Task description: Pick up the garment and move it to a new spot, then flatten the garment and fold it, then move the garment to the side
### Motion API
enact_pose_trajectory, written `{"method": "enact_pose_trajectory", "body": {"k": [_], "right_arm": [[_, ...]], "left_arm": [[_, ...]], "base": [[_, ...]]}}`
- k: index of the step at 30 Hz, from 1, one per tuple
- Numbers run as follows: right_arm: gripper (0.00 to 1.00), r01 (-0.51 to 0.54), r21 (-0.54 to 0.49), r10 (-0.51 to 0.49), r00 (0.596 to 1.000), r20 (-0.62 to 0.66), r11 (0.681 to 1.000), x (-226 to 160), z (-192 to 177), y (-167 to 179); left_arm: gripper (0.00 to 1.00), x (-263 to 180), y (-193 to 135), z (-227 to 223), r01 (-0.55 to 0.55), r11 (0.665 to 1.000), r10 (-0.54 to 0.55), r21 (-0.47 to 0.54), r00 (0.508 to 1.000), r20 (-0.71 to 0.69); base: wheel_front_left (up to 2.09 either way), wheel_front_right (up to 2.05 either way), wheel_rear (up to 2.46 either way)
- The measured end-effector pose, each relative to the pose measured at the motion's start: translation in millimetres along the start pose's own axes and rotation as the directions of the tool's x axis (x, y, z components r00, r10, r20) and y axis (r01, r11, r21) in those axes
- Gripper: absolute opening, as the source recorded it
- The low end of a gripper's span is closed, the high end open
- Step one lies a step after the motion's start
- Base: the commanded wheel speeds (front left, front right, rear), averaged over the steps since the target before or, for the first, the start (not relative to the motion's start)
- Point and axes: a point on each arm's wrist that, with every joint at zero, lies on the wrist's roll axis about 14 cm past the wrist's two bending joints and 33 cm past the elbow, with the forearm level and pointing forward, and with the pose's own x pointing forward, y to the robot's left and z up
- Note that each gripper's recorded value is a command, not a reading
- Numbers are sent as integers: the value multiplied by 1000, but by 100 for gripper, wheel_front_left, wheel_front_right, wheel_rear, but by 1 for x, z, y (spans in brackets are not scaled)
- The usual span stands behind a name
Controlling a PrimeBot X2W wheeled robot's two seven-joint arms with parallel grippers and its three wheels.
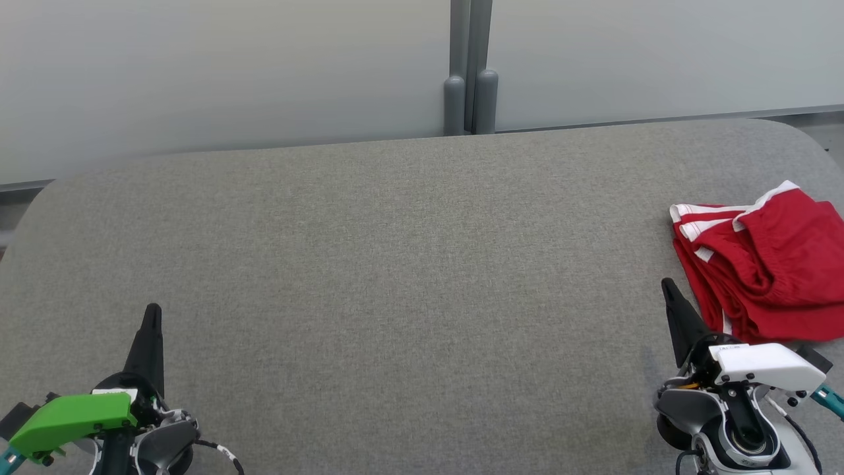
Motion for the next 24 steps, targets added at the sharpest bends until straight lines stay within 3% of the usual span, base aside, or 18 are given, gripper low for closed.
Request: {"method": "enact_pose_trajectory", "body": {"k": [24], "right_arm": [[0, 0, 1, 0, 1000, 0, 1000, 0, 0, 0]], "left_arm": [[0, 0, 0, 0, 1, 1000, -1, -2, 1000, 2]], "base": [[0, 0, 0]]}}
